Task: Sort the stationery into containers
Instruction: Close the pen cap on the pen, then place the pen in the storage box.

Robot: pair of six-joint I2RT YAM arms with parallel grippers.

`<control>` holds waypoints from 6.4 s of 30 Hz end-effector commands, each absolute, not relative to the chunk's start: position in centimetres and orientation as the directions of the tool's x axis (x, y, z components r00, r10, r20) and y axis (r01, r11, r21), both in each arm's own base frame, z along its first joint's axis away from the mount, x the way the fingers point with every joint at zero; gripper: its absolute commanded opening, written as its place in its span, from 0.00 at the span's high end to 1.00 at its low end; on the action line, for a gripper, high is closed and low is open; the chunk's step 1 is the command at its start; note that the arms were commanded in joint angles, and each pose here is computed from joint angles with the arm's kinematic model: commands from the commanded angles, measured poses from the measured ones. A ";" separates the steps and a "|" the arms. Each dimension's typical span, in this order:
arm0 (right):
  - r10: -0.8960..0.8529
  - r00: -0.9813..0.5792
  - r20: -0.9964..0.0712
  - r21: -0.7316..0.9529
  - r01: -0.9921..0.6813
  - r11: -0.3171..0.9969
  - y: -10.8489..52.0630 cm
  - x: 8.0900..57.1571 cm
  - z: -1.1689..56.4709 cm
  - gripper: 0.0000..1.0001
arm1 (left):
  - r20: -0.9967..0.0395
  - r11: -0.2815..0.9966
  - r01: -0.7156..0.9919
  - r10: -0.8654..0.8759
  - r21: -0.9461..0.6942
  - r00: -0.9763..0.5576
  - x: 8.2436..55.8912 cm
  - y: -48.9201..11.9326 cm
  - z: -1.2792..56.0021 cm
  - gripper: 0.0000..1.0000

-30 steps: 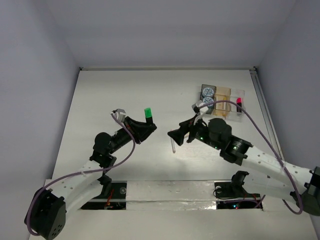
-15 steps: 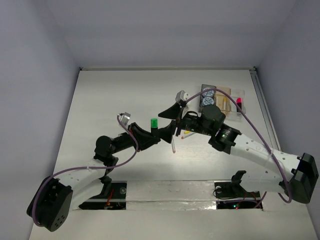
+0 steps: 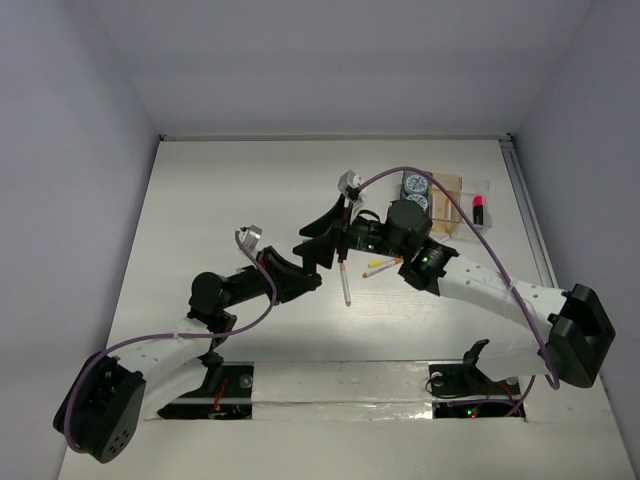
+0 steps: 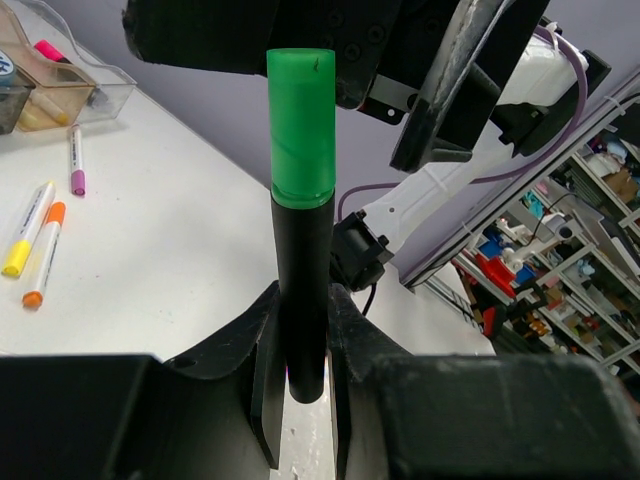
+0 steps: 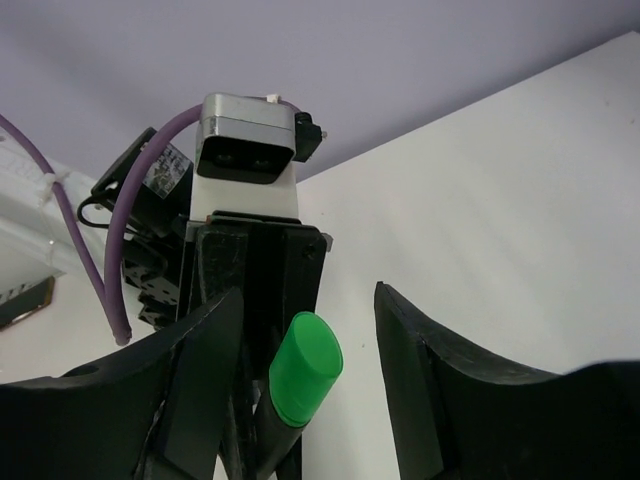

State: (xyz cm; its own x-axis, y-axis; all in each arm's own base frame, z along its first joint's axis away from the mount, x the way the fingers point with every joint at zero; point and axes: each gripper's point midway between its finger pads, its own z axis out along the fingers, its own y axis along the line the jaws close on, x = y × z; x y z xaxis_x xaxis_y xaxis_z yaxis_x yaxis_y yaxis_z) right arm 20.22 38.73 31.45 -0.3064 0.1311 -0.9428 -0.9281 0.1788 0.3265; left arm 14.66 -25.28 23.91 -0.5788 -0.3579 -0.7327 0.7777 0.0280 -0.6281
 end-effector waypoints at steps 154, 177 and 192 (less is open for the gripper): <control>0.278 -0.717 -0.640 0.763 -0.548 0.344 37.8 17.6 21.4 0.16 | -0.749 0.026 0.861 -0.506 -0.508 -0.427 17.7 -25.6 29.5 1.00; 0.127 -0.464 -0.877 0.478 -0.814 0.330 32.9 19.0 27.0 0.55 | -0.783 -0.079 0.886 -0.436 -0.458 -0.443 15.8 -26.4 28.5 1.00; 0.116 -0.492 -0.863 0.503 -0.813 0.292 35.1 21.1 26.6 0.40 | -0.799 -0.139 0.882 -0.379 -0.451 -0.468 14.4 -27.3 27.7 1.00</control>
